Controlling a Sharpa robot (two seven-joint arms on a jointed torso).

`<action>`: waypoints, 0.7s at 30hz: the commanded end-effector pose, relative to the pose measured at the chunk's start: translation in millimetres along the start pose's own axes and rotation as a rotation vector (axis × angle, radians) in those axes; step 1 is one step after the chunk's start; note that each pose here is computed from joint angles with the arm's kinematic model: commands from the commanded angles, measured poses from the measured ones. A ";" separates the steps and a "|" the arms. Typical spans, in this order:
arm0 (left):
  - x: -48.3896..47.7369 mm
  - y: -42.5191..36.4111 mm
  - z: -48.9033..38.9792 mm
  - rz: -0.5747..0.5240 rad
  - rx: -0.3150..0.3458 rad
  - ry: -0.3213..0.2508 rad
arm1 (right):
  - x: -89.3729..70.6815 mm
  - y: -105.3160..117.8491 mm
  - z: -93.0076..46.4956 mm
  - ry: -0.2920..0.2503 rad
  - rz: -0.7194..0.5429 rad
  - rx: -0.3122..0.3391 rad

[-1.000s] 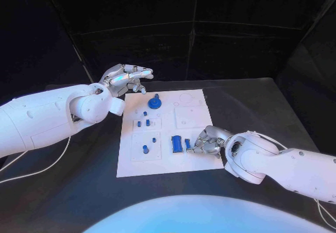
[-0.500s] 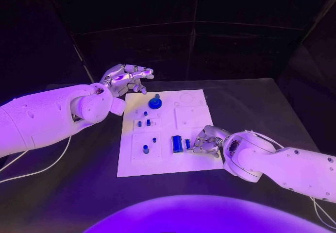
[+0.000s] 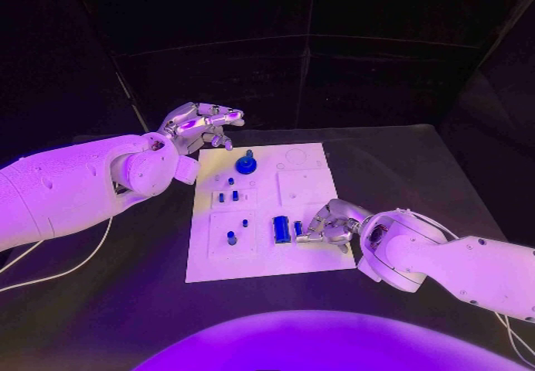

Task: Assemble the parts on the task board

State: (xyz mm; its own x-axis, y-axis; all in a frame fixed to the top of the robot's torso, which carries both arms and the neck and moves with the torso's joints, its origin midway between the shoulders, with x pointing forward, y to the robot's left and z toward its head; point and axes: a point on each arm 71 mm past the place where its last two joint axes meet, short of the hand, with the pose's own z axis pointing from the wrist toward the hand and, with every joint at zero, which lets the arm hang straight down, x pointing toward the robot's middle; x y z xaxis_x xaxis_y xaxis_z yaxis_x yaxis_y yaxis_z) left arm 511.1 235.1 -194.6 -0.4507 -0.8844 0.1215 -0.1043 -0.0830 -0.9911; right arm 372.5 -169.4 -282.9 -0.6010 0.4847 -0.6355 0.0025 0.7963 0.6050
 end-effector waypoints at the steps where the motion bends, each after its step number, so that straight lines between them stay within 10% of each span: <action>1: -0.4 -2.0 0.6 0.006 0.016 -0.002 | -10.1 8.1 0.1 -0.002 0.192 -0.161; 11: -9.1 1.6 3.5 0.002 0.043 -0.048 | -86.8 -1.6 35.3 -0.210 0.606 -0.271; 21: -21.8 4.1 14.0 -0.016 0.100 -0.158 | -133.6 0.1 66.9 -0.315 0.698 -0.383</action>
State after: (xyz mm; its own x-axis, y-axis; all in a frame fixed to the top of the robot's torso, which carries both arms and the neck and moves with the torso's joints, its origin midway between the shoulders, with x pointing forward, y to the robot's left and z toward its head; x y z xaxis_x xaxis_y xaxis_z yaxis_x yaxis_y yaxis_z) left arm 529.9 243.7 -205.5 -0.3600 -0.9264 0.1107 -0.0660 -0.0931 -0.9935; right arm 503.5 -210.6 -235.6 -0.3141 0.9199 -0.2349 0.0302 0.2570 0.9659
